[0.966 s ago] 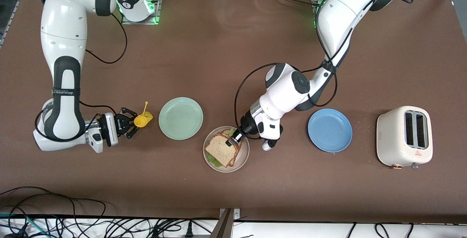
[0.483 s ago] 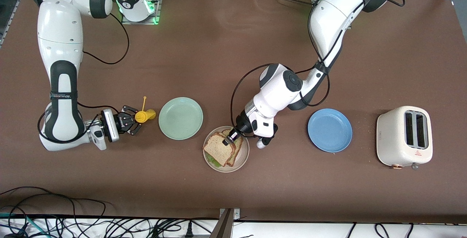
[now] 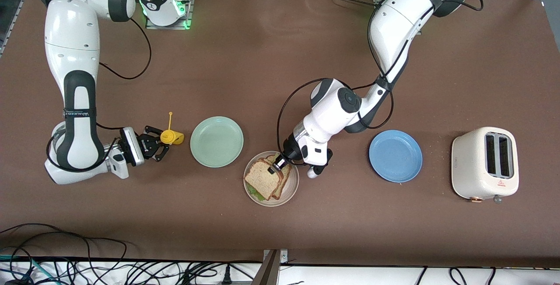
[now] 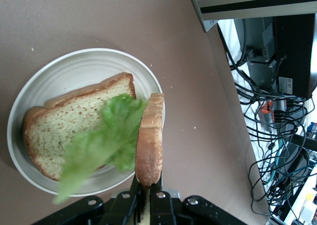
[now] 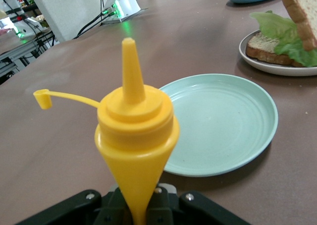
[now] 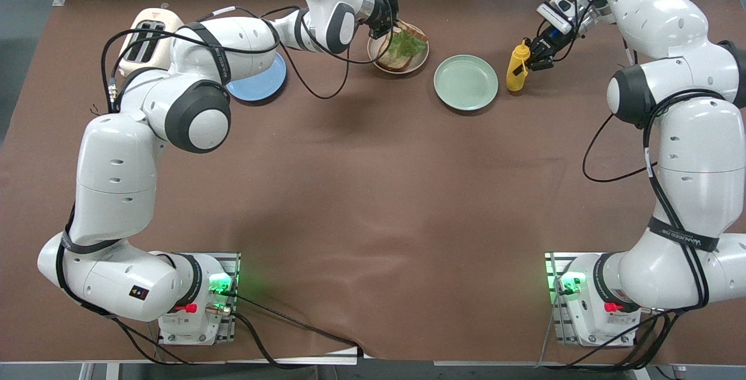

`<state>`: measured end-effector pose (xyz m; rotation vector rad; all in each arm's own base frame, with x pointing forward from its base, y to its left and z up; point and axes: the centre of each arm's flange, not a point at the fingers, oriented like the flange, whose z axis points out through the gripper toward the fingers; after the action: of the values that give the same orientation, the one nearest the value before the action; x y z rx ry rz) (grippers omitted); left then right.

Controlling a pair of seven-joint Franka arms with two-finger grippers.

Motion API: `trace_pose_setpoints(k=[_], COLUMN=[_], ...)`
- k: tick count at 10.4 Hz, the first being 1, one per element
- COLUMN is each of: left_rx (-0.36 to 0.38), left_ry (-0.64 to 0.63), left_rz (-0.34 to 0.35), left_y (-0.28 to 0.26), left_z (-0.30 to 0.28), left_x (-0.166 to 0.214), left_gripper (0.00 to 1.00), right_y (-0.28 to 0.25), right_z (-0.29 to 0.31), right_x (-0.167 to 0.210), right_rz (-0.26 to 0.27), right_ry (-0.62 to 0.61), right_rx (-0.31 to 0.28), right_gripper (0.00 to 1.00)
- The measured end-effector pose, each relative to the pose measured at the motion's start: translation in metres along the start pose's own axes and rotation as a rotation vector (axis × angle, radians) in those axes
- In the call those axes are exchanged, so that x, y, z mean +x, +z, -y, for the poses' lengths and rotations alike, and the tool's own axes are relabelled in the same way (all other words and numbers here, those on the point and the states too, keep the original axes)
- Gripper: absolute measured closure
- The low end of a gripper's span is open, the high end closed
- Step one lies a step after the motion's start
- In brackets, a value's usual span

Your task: Make sandwich on beige plate with both arms

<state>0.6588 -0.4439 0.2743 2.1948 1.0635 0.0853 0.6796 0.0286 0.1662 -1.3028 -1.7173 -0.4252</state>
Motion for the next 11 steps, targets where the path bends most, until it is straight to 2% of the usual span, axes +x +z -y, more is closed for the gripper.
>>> trace_pose_setpoints(k=[3,4,6,7,9,11], left_rx=[0.027,0.037,0.054,0.061,0.071,0.083], left_ry=[-0.005,-0.005,-0.006,-0.007,-0.008,-0.008], left_rz=[0.005,0.006,0.01,0.011,0.011,-0.003], left_y=[0.011,0.014,0.02,0.022,0.024,0.027], left_z=[0.013,0.018,0.026,0.029,0.034,0.04], left_x=[0.0,0.0,-0.002,-0.002,-0.001,0.006], left_gripper=[0.84,0.72,0.5,0.48,0.22,0.13], right_y=[0.001,0.003,0.003,0.002,-0.004,-0.022], right_z=[-0.002,-0.002,-0.001,0.001,0.008,0.021], right_x=[-0.001,-0.002,-0.003,-0.004,-0.007,-0.018], right_rz=[0.007,0.006,-0.001,-0.011,-0.033,-0.022], right_ry=[-0.043,-0.042,-0.039,-0.037,-0.028,-0.001], right_rx=[-0.008,-0.007,-0.001,0.008,0.021,0.021], right_gripper=[0.92,0.91,0.67,0.54,0.24,0.0])
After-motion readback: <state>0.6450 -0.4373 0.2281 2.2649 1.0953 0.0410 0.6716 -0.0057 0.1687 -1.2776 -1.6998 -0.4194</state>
